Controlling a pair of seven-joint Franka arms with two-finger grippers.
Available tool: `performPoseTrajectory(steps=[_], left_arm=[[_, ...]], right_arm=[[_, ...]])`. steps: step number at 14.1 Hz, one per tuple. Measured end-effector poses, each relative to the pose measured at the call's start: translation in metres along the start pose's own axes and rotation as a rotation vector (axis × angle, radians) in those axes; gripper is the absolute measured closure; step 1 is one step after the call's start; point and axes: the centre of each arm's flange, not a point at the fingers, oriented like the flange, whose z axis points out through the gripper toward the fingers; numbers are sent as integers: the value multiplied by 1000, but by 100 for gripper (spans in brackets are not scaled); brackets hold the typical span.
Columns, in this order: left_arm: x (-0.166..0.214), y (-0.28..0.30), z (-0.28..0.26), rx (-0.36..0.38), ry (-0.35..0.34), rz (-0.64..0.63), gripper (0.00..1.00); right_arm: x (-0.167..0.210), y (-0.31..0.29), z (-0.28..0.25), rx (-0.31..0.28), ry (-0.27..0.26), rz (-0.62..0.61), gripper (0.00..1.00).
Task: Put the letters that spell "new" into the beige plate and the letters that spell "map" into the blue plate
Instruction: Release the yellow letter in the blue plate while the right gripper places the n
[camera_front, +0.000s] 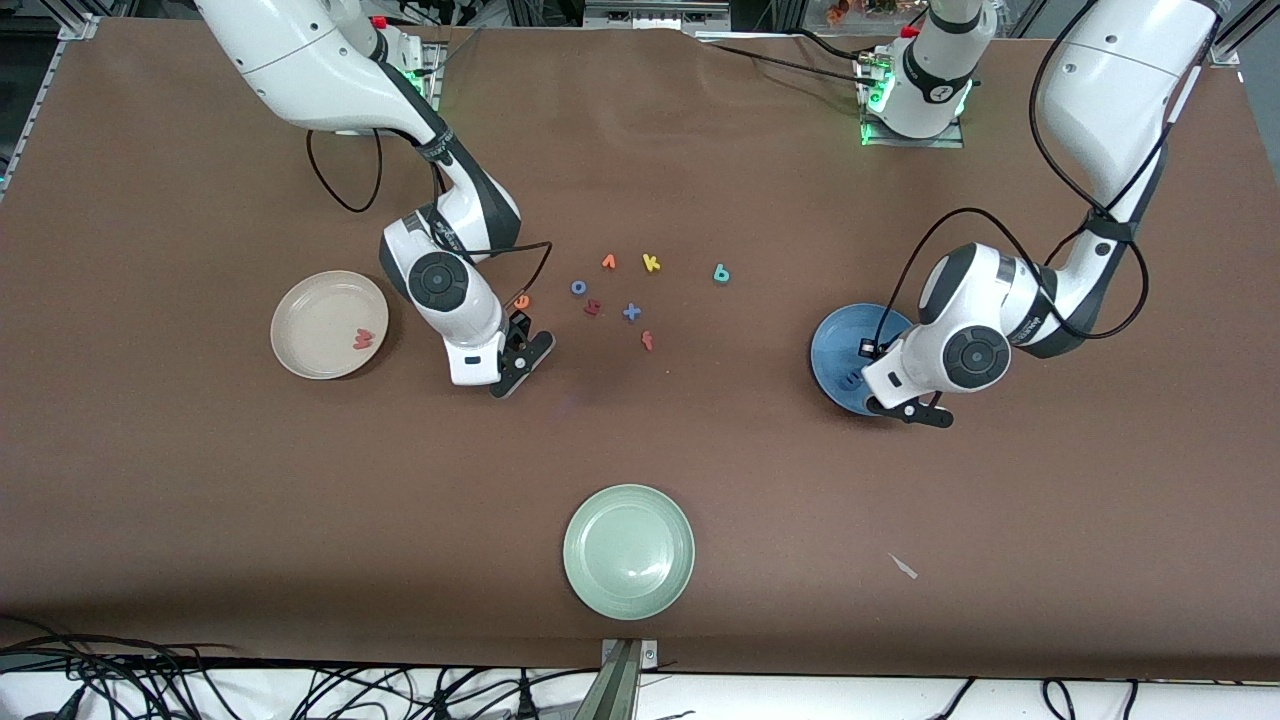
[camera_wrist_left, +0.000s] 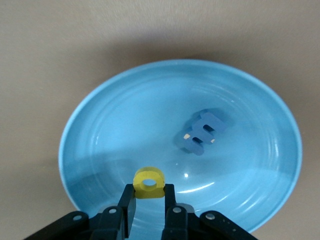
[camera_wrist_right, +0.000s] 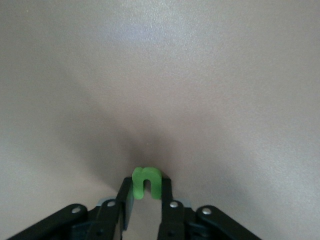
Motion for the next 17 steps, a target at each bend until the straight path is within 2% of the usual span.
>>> performPoseTrajectory(steps=[1, 2, 5, 9, 14, 17], left_arm=[[0, 1, 1, -1, -2, 4, 72], [0, 3, 1, -2, -1, 8, 67], [0, 8, 0, -3, 1, 19, 41], [1, 10, -3, -4, 5, 23, 2], [3, 13, -8, -4, 15, 26, 0], [2, 20, -12, -4, 11, 38, 0]], right_arm=[[0, 0, 0, 0, 0, 0, 74], [0, 0, 0, 0, 1, 0, 74], [4, 4, -7, 2, -17, 4, 74], [-7, 37, -36, 16, -113, 30, 74], [-77, 113, -60, 66, -288, 150, 74], [-110, 136, -62, 96, -392, 212, 74]])
